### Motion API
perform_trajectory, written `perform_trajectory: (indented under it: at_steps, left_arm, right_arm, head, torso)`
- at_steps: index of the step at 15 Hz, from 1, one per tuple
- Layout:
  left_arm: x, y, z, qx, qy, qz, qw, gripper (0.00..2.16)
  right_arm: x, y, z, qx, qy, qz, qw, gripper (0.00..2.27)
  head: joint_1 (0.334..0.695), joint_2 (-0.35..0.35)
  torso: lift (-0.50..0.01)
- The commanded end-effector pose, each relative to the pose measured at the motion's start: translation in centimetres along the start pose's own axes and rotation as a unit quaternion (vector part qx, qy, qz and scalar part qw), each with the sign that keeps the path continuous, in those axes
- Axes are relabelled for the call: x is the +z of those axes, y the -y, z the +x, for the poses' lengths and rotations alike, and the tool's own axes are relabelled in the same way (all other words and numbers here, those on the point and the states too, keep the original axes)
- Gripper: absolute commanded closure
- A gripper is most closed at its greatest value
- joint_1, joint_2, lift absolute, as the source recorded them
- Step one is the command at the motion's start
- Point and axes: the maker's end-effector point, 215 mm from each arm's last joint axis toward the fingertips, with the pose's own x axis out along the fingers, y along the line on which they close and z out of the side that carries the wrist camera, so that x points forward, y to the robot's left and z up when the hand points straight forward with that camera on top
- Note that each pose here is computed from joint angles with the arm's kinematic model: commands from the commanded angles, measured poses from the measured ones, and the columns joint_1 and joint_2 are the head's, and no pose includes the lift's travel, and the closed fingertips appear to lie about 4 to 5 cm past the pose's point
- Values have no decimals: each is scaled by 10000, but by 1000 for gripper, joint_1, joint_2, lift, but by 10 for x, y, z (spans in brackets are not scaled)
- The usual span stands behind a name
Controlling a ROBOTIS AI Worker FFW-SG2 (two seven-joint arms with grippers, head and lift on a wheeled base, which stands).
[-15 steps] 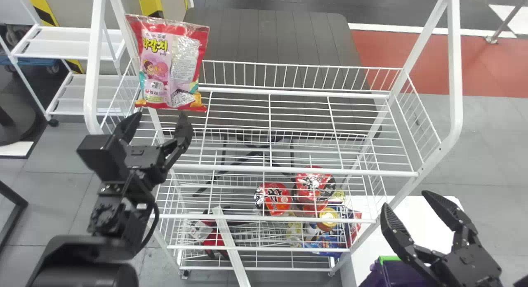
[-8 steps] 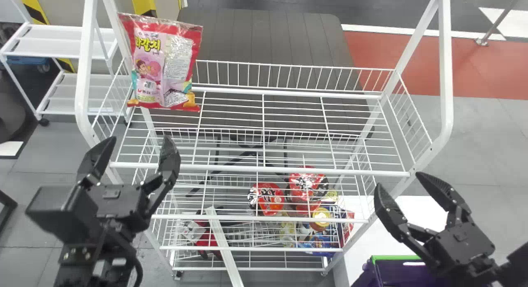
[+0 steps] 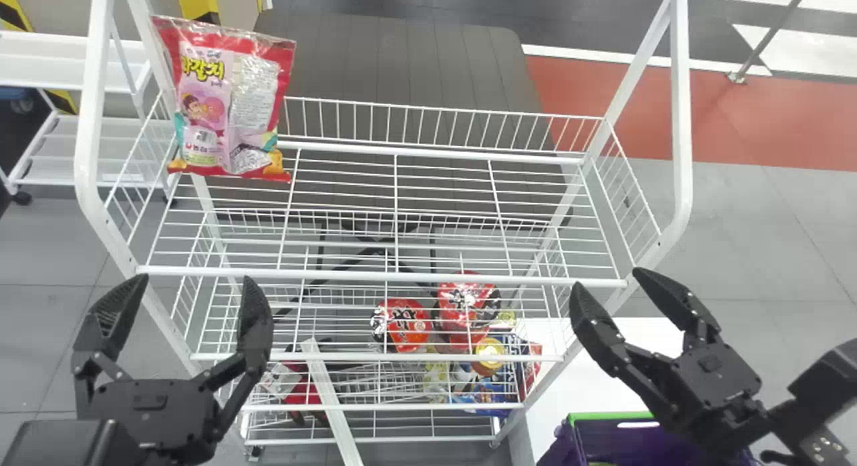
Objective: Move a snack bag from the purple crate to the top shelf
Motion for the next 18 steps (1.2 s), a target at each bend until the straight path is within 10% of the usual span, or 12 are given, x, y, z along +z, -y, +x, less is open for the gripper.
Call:
perform_trajectory:
  at_steps: [1,18]
  left_arm:
    - [7,5,-12,-19,-14,-65,10000,124]
    - [9,27,-29,-66,-94,-229,9997,134]
  right_arm:
    - [3,-22,6,174,72,-6,9998,174]
    - [-2,-35,7,220,201,69,9995,174]
  head:
    - [695,-130]
    - [695,-117]
  torso:
    - [0]
    - [0]
